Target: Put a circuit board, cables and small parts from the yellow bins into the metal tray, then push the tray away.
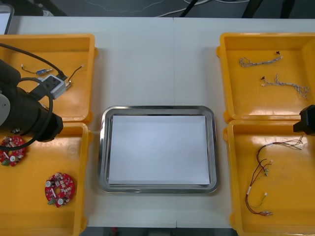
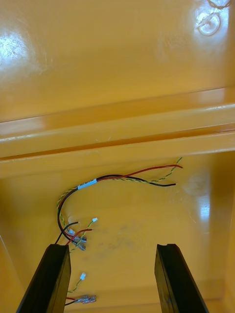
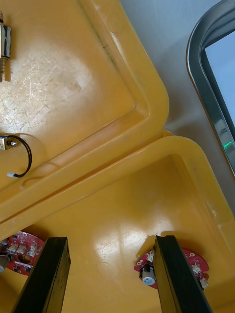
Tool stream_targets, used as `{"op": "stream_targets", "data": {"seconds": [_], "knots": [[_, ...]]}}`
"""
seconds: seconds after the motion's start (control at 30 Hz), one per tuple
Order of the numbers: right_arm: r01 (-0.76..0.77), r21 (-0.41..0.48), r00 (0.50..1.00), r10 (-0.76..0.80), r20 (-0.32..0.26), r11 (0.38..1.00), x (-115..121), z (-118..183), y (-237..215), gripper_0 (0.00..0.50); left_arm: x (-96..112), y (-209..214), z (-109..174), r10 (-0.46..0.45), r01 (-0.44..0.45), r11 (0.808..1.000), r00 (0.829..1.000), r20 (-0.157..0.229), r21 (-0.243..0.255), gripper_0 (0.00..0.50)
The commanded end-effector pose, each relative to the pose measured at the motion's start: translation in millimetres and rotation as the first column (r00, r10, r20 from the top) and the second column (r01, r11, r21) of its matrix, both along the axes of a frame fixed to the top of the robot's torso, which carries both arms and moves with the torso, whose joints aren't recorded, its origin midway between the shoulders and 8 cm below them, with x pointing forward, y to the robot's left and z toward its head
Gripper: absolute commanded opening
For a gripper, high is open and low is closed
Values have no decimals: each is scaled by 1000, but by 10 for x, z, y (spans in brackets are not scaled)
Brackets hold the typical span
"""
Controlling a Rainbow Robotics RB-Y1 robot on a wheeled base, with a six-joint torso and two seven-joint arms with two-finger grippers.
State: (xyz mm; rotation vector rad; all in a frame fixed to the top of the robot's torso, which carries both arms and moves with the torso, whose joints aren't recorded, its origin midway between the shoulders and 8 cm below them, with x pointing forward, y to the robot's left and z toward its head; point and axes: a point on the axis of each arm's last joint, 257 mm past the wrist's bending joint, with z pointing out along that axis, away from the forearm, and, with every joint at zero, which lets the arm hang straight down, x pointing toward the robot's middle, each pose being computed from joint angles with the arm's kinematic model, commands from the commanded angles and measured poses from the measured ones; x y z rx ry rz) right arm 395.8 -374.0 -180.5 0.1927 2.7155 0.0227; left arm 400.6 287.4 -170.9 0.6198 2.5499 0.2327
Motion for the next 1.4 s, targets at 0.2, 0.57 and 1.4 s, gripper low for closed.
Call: {"op": "stream_targets", "data": {"seconds": [0.2, 0.57, 1.4], "knots": [[-5, -40, 1000, 6, 30, 999, -7, 144, -135, 500, -35, 123, 107, 46, -46, 999, 999, 27, 3, 500], [-5, -40, 1000, 6, 30, 999, -7, 144, -135, 500, -35, 123, 107, 46, -46, 999, 999, 27, 3, 500], [-5, -40, 1000, 6, 30, 999, -7, 144, -135, 500, -35, 123, 107, 46, -46, 999, 999, 27, 3, 500]]}}
